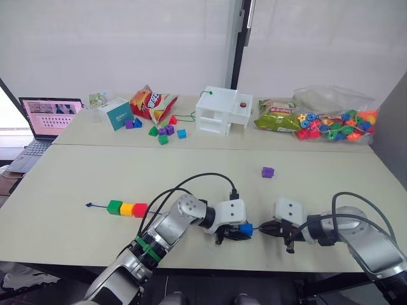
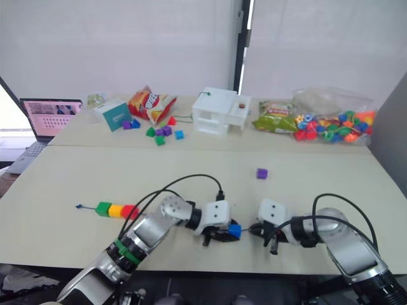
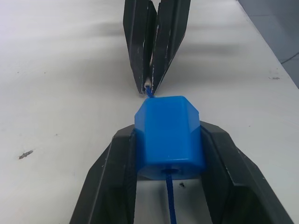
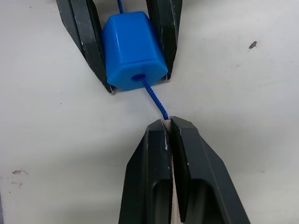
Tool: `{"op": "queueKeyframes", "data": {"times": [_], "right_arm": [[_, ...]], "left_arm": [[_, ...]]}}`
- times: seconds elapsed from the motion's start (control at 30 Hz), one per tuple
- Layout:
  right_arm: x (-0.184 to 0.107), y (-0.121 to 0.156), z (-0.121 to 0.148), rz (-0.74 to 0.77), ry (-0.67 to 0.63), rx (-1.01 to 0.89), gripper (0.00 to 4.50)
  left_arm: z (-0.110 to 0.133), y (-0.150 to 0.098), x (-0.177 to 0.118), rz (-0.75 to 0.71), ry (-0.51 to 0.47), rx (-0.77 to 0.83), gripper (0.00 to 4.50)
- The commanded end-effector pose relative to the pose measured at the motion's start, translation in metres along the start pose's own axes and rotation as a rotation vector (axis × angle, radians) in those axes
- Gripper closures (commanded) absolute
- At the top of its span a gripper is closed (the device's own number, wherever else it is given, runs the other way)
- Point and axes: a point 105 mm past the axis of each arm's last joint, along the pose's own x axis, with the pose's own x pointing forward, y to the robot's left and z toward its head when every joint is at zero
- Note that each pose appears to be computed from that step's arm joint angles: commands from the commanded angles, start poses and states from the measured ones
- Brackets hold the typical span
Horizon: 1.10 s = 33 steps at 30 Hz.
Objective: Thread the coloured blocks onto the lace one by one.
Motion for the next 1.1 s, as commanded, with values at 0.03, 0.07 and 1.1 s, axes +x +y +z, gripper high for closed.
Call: {"op": "queueKeyframes", "data": {"times": [0.03, 0.07, 1.1], "right_arm": [[-0.006, 0.002, 0.014, 0.016, -0.010, -0.044, 4.50], [-0.007, 0.003, 0.014, 0.025, -0.002, -0.044, 4.50], [0.017, -0.001, 0.030, 0.048, -0.012, -0.073, 4.50]], "left_arm": [[-0.014, 0.004, -0.039, 0.039, 0.030, 0.001, 3.20], [-0.021, 0.003, -0.053, 0.043, 0.050, 0.002, 3.20], [-0.027, -0.002, -0.181, 0.107, 0.065, -0.089, 0.04]]}}
